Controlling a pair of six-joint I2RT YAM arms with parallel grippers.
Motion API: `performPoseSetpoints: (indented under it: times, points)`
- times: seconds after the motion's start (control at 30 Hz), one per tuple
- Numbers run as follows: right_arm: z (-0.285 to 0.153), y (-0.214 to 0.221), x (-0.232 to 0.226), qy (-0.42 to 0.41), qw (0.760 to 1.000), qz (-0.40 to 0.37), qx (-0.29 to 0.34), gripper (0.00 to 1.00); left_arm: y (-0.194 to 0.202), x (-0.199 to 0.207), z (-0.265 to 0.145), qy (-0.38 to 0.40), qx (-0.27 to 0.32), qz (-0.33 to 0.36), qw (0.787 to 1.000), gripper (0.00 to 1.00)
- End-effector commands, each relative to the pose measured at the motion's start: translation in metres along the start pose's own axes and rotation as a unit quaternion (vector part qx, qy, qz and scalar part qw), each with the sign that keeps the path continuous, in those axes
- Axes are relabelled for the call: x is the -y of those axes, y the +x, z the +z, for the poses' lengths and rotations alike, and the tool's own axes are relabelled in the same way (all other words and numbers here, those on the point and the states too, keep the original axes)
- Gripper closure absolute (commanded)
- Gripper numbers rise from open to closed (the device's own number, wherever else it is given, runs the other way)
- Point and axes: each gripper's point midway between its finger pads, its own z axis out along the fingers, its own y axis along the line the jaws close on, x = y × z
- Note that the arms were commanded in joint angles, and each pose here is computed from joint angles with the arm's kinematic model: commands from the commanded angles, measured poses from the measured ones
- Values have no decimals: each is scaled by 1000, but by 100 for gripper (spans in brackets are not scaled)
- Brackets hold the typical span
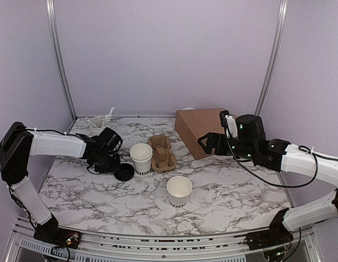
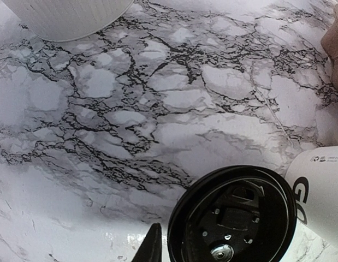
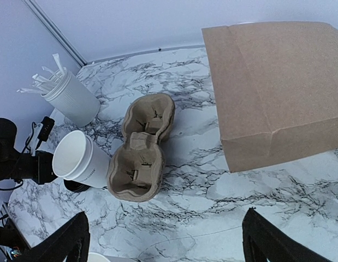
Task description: Pack the takeout coffee
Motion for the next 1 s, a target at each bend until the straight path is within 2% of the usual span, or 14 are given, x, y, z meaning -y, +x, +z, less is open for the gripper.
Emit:
performPoseSetpoints:
  times: [0.0, 0.5, 0.67, 0.97]
  points:
    - [-5, -10, -1, -1, 1000, 5, 17, 6, 0, -1, 1, -15, -3, 15, 1000, 82]
    - [-6, -9, 1, 1, 1000, 6, 17, 6, -3, 5, 1, -17, -1, 25, 1000, 83]
    - [-5, -8, 1, 2, 1000, 6, 15, 6, -4, 1, 0, -27, 1, 30, 999, 90]
    - [-4, -8, 0, 0, 1000, 7, 16, 6, -8, -3, -11, -32, 11, 32, 999, 96]
